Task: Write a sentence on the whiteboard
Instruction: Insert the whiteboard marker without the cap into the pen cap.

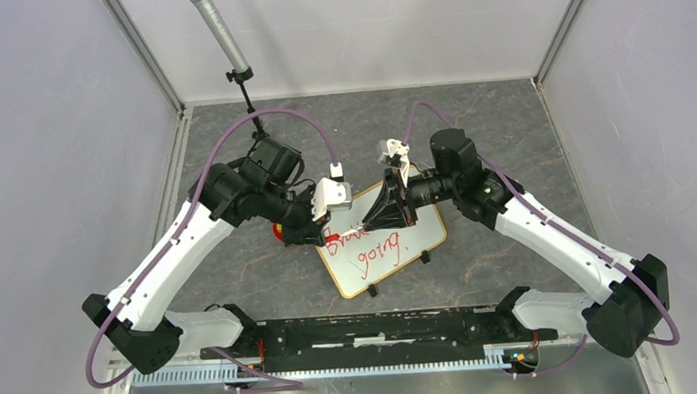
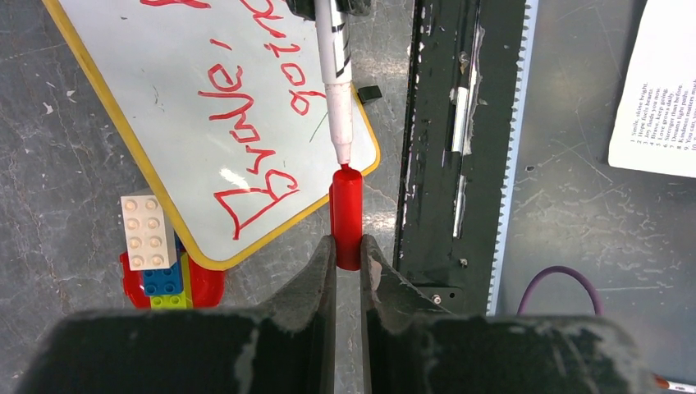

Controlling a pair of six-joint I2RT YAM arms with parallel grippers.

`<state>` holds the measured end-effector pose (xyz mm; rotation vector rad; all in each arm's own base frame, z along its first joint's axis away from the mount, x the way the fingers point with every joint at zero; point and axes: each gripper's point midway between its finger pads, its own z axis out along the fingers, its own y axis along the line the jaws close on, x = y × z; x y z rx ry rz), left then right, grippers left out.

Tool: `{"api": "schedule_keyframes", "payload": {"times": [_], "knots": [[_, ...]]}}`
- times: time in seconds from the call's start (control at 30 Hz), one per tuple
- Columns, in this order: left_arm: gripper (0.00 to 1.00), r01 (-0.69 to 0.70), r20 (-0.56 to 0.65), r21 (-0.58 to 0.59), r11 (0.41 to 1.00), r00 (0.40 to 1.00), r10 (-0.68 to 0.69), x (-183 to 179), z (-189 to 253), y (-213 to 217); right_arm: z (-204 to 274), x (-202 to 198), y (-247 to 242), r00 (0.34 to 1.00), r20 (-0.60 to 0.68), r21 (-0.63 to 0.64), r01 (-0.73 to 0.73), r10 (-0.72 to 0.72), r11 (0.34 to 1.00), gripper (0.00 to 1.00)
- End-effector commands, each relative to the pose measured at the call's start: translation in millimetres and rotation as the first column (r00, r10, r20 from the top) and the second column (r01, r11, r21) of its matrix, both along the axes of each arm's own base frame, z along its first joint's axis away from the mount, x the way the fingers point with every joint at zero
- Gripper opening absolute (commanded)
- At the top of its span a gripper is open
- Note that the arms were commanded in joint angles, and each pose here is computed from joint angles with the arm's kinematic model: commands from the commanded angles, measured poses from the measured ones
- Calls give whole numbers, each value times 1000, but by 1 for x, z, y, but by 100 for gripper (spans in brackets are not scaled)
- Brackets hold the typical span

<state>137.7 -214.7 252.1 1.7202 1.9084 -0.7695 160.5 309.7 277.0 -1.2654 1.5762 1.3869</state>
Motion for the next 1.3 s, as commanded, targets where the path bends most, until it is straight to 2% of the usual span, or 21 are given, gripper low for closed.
{"api": "schedule_keyframes", "payload": {"times": [0.0,0.77,1.1,1.27], "knots": [[2,72,39,-67,995,997,-70,-4,14,-12,11,10,5,998,59,9,23,-24,1000,0],[2,16,24,-28,999,1000,-15,4,-4,-11,9,13,2,994,108,-16,33,-32,999,0],[3,-36,6,-9,999,999,36,11,-9,-3,5,34,-7,978,172,-73,131,-117,989,0],[2,-47,5,-16,999,999,47,15,-8,-2,4,32,-7,981,160,-65,124,-112,990,0]]}}
